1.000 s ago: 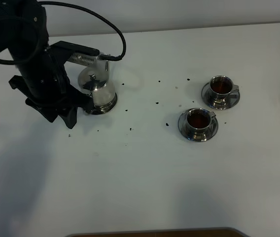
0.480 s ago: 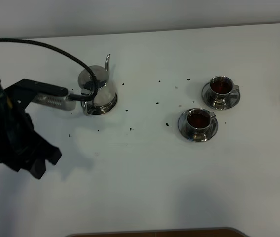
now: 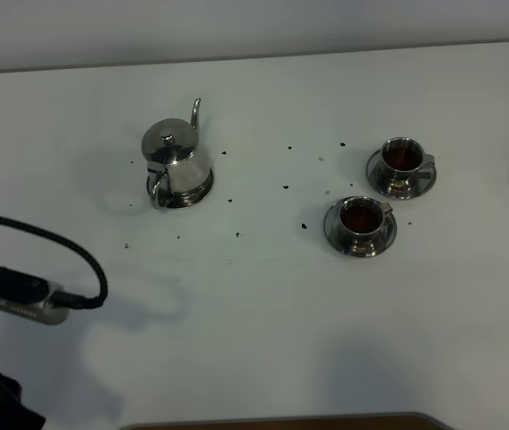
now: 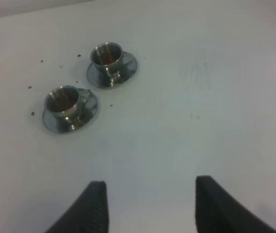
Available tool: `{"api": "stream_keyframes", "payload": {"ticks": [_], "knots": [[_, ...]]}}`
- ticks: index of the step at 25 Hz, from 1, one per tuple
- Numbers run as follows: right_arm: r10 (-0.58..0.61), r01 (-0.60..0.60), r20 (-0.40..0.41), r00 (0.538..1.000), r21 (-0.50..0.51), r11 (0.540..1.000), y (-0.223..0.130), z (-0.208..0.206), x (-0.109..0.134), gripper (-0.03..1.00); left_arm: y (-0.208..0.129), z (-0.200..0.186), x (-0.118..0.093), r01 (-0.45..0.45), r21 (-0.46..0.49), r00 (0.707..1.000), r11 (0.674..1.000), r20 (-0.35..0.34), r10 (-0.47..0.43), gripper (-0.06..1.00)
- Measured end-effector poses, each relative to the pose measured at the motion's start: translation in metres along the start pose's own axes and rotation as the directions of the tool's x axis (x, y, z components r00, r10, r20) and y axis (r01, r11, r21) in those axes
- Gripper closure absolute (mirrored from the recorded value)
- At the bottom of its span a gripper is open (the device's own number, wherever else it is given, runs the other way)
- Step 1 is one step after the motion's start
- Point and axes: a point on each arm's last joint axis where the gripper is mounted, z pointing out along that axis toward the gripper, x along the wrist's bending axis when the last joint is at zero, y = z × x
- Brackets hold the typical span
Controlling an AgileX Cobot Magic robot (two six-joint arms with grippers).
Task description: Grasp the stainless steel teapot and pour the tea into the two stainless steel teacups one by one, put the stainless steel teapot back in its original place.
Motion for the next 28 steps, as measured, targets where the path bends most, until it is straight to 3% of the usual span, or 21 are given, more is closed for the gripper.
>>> {"api": "stream_keyframes", "payload": {"ticks": [10, 21, 28], "knots": [[0.0, 0.0, 0.0, 1.0, 0.0, 1.0, 0.0, 0.0, 0.0, 0.55, -0.04, 0.006, -0.001, 0.018, -0.243, 1.0, 0.97, -0.003, -0.02, 0.46], [0.0, 0.0, 0.0, 1.0, 0.0, 1.0, 0.0, 0.0, 0.0, 0.55, -0.043, 0.003, -0.001, 0.019, -0.279, 1.0, 0.96, -0.003, -0.02, 0.46], [0.0, 0.0, 0.0, 1.0, 0.0, 1.0, 0.0, 0.0, 0.0, 0.55, -0.054, -0.004, 0.006, 0.115, -0.374, 0.992, 0.92, -0.006, -0.126, 0.46]]}}
